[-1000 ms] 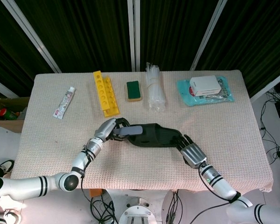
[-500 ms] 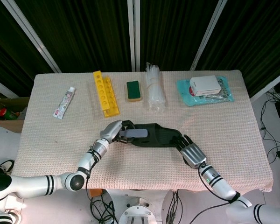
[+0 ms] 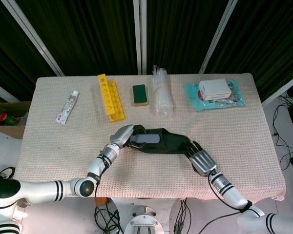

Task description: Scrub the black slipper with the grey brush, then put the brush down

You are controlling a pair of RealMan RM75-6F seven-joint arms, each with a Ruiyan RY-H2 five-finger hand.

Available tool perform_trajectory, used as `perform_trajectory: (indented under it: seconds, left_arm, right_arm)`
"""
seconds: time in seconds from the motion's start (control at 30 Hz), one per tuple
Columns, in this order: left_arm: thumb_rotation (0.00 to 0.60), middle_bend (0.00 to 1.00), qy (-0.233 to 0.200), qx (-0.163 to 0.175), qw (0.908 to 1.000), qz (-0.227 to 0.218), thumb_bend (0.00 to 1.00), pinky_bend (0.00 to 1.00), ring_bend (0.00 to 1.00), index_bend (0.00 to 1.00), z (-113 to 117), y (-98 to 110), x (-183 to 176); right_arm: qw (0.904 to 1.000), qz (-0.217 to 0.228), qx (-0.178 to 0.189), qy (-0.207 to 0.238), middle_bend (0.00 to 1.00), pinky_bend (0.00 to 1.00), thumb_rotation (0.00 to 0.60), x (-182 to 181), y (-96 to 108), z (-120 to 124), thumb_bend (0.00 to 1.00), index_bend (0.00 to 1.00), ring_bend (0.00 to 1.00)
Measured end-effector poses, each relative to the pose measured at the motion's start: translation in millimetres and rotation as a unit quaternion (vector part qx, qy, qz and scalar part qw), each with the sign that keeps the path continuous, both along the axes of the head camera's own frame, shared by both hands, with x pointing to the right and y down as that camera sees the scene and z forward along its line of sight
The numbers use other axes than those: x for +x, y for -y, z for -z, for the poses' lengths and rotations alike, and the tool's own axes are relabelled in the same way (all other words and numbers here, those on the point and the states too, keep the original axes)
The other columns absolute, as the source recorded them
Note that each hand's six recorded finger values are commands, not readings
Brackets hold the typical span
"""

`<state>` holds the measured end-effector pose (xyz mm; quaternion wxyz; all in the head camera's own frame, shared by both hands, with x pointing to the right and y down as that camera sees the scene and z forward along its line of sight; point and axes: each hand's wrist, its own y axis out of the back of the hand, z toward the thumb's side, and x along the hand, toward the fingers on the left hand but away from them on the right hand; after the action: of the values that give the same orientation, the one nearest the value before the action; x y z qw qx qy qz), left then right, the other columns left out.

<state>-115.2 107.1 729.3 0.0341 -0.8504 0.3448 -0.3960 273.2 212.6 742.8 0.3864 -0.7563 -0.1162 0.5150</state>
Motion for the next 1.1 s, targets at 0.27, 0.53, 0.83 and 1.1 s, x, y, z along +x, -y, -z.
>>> perform_trajectory:
  seconds: [0.27, 0.53, 0.83, 1.1]
  left_arm:
    - [0.6, 0.92, 0.019, 0.003, 0.9991, 0.038, 0.54, 0.95, 0.86, 0.88, -11, 14, -14]
    - [0.6, 0.92, 0.024, 0.005, 0.998, 0.059, 0.54, 0.95, 0.86, 0.88, -13, 18, -17]
    - [0.6, 0.92, -0.022, -0.042, 0.9989, -0.001, 0.54, 0.94, 0.86, 0.89, -1, -5, 1]
    - [0.6, 0.92, -0.066, -0.073, 0.9924, -0.074, 0.54, 0.94, 0.86, 0.89, 16, -22, 13]
  right_arm:
    - [1.0, -0.001, 0.001, -0.001, 0.0, 0.0, 0.595, 2, 0, 1, 1.0, 0.0, 0.0]
    - [1.0, 0.0, 0.0, -0.002, 0.0, 0.0, 0.595, 1, 0, -1, 1.0, 0.0, 0.0]
    - [1.0, 0.002, -0.002, -0.005, 0.0, 0.0, 0.594, 1, -1, -2, 1.0, 0.0, 0.0]
    - [0.9999, 0.001, -0.004, -0.01, 0.0, 0.0, 0.595, 2, -4, -4, 1.0, 0.0, 0.0]
